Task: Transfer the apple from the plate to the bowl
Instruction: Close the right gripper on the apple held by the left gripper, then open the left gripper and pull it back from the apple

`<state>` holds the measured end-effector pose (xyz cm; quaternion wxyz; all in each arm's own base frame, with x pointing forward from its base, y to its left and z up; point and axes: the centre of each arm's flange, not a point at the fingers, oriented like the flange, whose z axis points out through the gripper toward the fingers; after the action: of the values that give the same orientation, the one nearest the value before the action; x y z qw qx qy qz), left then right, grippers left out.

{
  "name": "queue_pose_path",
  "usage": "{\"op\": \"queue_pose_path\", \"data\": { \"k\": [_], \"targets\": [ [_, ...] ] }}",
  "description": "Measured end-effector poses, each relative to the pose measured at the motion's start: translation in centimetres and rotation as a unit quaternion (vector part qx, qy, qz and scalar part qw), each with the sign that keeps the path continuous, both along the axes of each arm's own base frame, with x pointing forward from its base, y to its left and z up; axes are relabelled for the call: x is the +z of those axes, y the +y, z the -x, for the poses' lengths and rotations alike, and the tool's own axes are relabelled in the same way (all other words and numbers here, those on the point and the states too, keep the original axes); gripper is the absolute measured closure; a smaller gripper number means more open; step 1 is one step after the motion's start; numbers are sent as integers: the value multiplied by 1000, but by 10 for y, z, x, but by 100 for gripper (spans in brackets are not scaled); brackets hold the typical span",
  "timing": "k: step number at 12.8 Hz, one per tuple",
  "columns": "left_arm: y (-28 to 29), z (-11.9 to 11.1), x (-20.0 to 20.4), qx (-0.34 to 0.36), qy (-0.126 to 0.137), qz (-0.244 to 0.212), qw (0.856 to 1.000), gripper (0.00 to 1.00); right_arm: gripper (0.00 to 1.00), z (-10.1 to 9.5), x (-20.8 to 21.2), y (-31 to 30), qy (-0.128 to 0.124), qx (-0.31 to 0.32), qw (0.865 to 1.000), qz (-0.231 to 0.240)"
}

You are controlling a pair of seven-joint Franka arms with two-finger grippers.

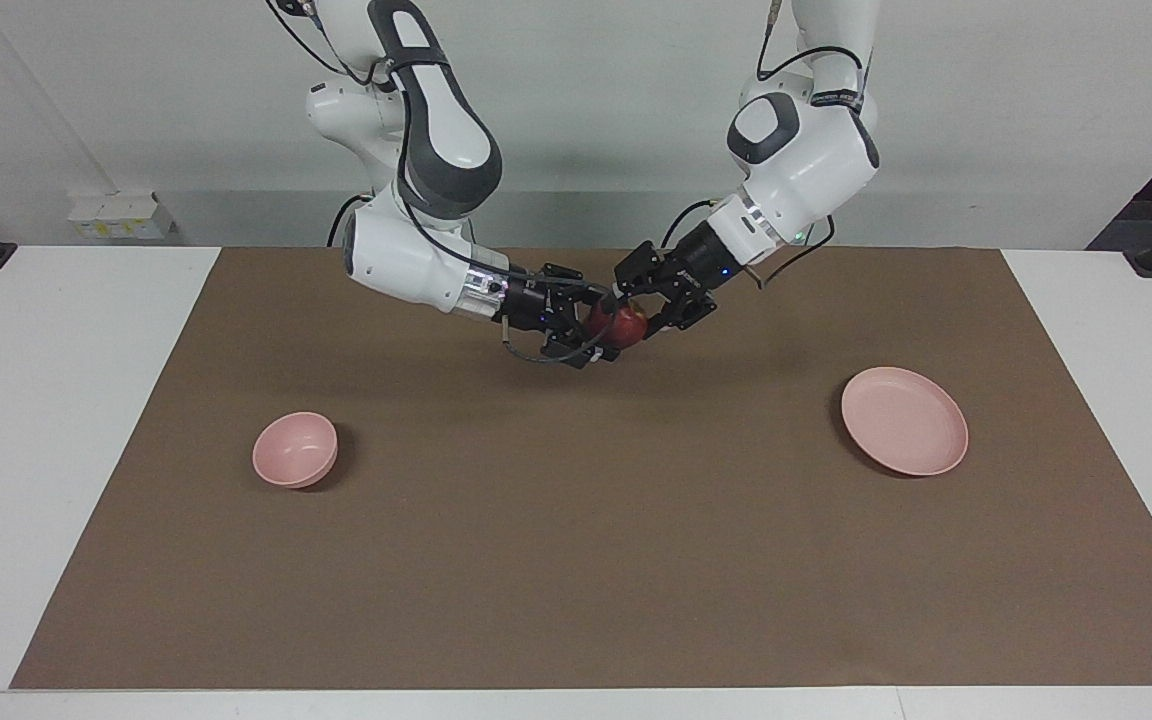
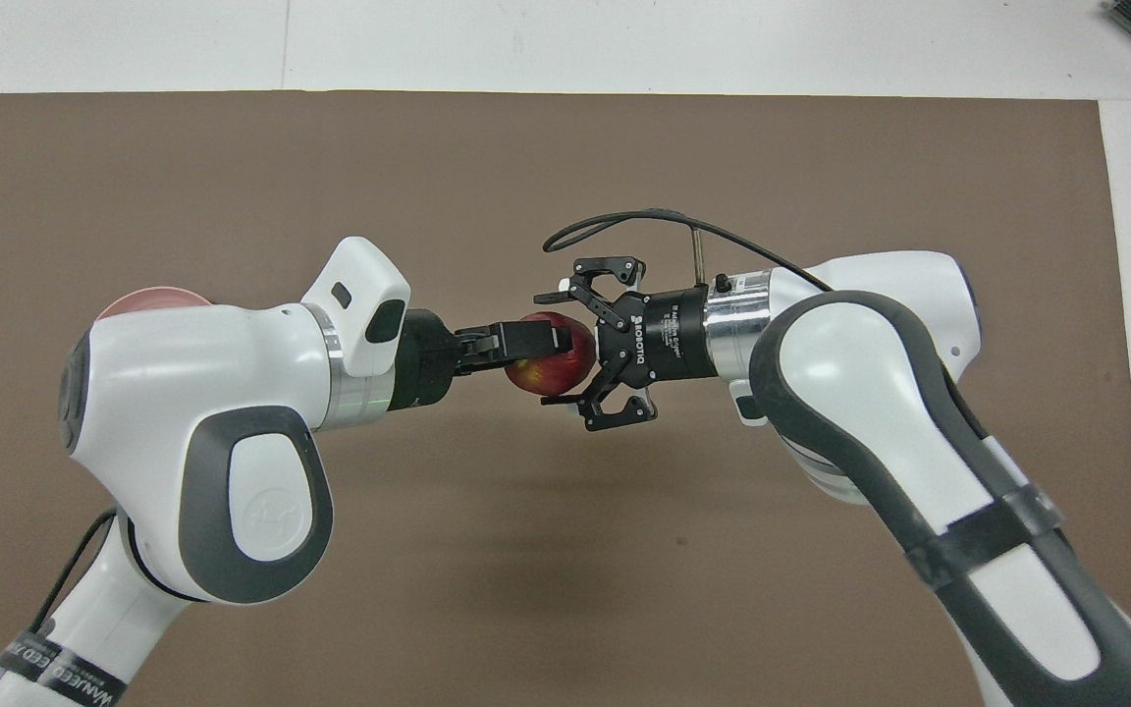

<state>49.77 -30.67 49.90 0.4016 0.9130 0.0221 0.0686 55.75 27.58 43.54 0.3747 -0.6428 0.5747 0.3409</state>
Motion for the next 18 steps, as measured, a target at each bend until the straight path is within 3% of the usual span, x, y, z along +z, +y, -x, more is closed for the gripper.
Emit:
{"op": "queue_pose_path", "data": {
  "k": [2,3,8,11,14,18],
  "targets": [
    [0,-1,0,3,-2,0,1000,21,19,2,0,1,1,2,1000,0],
    [-1,-1,0,3,-2,0,1000,21,21,2,0,1,1,2,1000,0],
    [-1,-1,0,2,-2,0,1000,20,21,1,0,1,1,1,1000,0],
    [-1,0,1,1,0,1,1000,0,21,-2,2,-4,-3,-7,1000,2],
    [6,-3,6,4,-4,-2,1000,0,21,-9,9,-15,-22,-4,1000,21],
    [53,-21,-1,-28,-24,-102,994,0,21,-27,27,-53,-58,4,996,69]
  ]
}}
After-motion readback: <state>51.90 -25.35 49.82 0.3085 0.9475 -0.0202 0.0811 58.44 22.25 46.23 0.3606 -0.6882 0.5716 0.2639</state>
